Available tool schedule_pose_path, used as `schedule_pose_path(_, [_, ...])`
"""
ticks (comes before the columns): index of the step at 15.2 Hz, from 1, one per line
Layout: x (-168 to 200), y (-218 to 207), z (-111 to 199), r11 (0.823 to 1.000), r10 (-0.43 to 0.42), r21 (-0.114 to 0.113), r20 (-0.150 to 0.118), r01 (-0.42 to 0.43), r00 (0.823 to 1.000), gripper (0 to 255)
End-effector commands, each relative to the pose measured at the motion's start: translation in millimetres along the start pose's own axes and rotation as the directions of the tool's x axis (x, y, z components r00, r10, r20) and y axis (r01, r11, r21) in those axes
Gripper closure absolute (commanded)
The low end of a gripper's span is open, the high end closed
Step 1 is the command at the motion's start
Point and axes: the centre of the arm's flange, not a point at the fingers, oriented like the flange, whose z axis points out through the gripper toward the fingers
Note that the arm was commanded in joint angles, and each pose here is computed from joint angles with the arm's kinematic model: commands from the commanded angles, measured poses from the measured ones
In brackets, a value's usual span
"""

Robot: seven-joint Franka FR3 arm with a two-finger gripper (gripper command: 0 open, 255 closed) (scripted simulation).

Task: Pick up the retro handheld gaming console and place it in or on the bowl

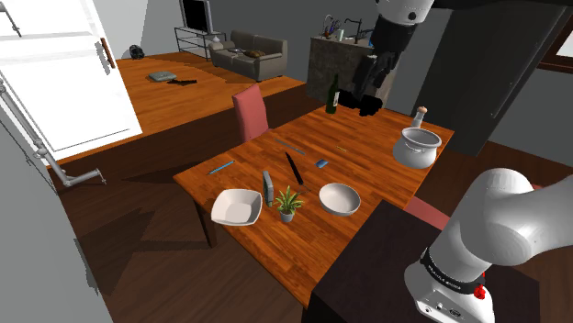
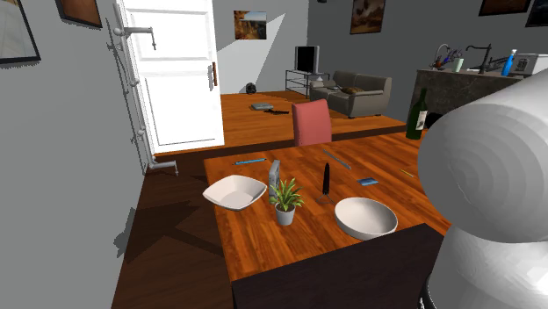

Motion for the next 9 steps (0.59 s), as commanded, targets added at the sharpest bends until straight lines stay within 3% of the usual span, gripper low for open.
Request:
schedule_pose_path(1, [0, 0, 0, 1.0, 0.0, 0.0, 0.0, 0.0, 1.0, 0])
schedule_pose_path(9, [58, -2, 90, 1.0, 0.013, 0.023, 0.026, -0.013, 1.0, 0])
